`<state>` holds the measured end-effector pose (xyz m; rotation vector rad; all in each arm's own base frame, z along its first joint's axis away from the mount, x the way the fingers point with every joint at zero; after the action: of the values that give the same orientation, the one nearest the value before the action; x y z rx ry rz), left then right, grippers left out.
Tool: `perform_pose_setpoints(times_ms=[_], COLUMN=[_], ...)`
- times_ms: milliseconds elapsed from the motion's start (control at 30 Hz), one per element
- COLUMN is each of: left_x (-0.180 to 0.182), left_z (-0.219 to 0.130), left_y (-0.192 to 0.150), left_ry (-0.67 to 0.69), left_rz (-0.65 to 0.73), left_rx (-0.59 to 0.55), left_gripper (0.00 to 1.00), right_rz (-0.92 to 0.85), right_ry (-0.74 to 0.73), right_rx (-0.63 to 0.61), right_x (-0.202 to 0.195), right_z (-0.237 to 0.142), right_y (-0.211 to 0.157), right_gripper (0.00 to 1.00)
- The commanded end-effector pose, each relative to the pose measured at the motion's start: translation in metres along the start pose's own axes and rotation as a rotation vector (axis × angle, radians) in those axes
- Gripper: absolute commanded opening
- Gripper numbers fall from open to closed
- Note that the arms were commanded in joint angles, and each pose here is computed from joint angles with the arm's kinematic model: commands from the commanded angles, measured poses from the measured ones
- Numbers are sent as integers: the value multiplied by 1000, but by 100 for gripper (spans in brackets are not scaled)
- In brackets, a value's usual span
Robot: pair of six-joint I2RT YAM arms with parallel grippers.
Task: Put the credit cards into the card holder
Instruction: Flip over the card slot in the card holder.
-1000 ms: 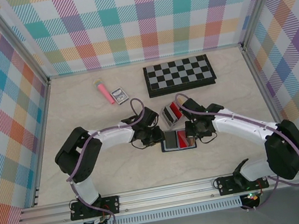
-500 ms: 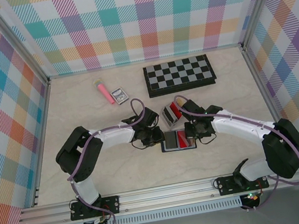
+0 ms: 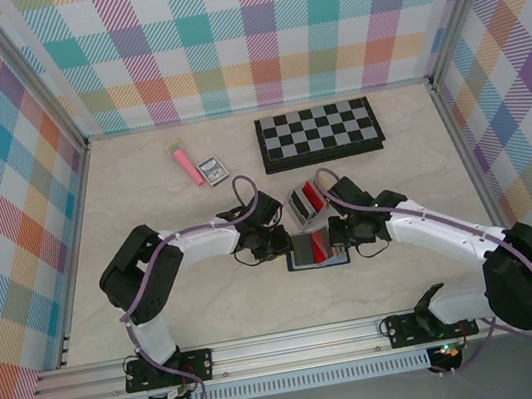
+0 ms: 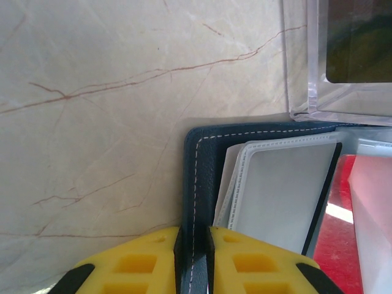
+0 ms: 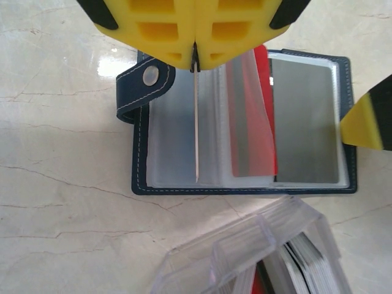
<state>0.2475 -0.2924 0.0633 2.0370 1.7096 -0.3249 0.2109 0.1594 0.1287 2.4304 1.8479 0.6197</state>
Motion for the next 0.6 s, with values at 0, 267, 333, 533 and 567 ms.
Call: perform_pose_setpoints(times_ms=[0,267,333,533,567], left_x=[6,4,4,3,2], left_z=[13,13,13,9,8], left_y=[-13,-12,-12,-9,-9], left_ry=[32,31,29,33,34], left_rz=[10,14,16,19,22], left_rx=[55,52,50,34,31], left_gripper=[18,18,18,19,19], right_rz=[-10,-17,-21,-20,-26], right_ry=[37,90,112,116,138], right_rx=[0,13,27,24,22], right_x=[5,14,18,20,23], right_z=[-9,-14,-14,-15,-16], right_y=[1,2,1,3,3], right_gripper=[3,3,3,3,3])
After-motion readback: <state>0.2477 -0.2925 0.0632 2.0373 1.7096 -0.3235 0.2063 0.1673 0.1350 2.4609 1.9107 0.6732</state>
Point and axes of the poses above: each hand's point on the last joint's axis, 136 mm out from that joint toward the fingers, its own z axis out along the fingers, its own x axis along the line the jaws close on, y = z × x, the point moved 5 cm from there along -z, back along the fingers, and after that the axes turned 14 degrees about z, right-handed, at the moved point
